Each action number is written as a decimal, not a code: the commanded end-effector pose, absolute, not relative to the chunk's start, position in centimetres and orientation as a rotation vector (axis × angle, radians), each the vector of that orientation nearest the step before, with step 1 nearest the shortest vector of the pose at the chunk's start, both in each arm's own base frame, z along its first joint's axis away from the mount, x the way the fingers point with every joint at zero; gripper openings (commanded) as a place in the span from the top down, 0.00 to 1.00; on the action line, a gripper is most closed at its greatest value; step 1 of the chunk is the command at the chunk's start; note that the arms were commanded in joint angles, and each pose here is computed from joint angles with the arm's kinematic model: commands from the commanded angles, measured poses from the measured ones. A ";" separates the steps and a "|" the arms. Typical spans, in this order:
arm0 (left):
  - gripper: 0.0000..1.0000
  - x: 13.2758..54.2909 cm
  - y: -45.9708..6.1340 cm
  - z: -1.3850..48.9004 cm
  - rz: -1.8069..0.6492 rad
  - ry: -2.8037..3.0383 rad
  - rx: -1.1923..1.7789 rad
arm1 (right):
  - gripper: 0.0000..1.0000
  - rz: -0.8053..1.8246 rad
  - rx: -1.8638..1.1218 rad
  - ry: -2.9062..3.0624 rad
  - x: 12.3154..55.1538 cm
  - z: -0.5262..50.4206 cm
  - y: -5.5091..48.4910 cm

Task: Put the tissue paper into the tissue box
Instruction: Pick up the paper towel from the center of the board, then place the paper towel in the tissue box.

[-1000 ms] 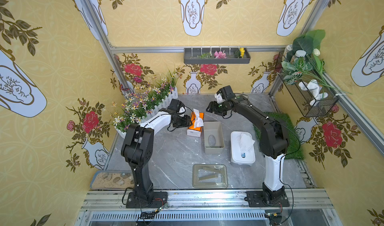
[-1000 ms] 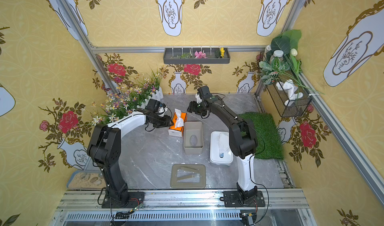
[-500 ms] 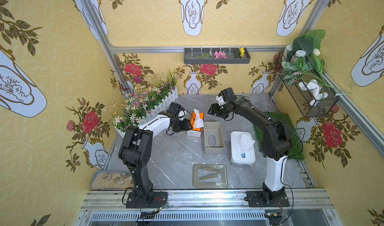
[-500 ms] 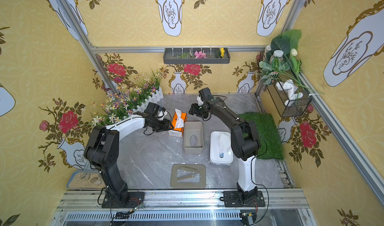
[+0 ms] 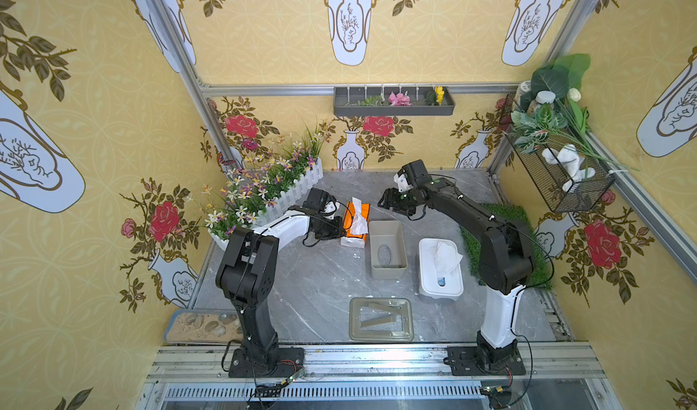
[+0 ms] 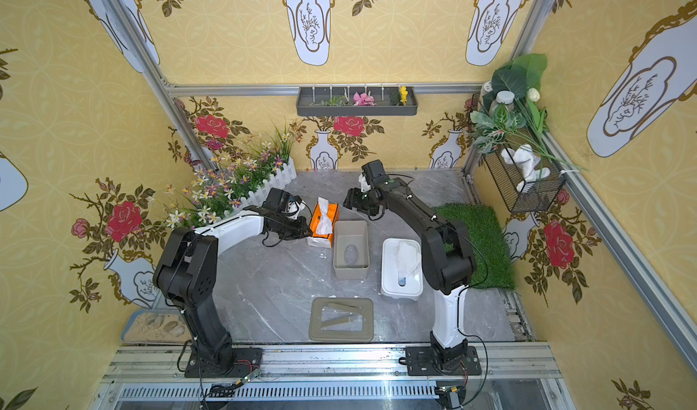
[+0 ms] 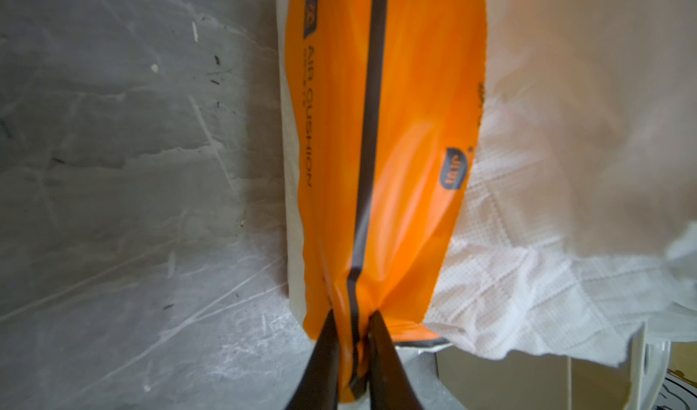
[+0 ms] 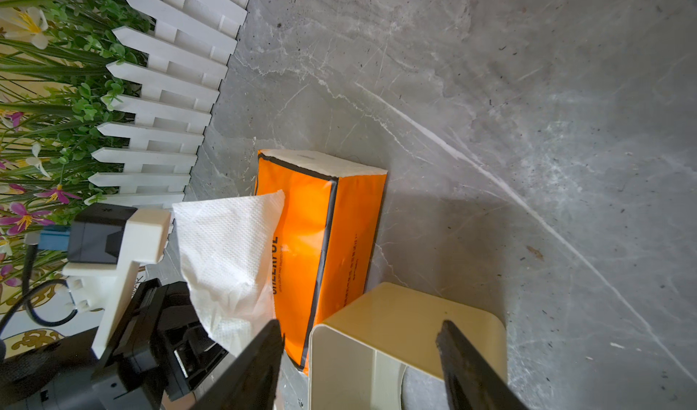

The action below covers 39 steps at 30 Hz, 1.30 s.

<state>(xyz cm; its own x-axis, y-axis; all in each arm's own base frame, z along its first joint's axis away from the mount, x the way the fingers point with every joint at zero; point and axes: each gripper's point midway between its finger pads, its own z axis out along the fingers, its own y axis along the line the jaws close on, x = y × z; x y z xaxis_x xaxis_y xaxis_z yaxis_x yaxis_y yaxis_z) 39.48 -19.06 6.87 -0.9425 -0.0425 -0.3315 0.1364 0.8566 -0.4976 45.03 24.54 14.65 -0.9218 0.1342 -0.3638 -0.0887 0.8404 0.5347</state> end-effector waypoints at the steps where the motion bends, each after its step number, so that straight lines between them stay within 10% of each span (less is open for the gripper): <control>1: 0.97 39.6 -18.2 7.2 -0.719 2.682 0.038 | 0.33 0.811 0.031 2.582 45.4 15.7 24.9; 39: 1.00 41.2 -22.4 27.8 -1.470 1.980 -0.126 | 0.23 1.801 0.320 1.755 42.4 21.0 22.6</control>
<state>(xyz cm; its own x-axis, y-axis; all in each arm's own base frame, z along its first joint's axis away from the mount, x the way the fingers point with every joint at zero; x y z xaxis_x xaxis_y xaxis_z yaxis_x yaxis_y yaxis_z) 41.16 -21.92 25.79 -0.7995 -0.4301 -0.4194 0.2459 0.4026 -0.8817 42.28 22.42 15.72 -0.8247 0.5458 -0.1482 -0.0863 0.1375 0.9867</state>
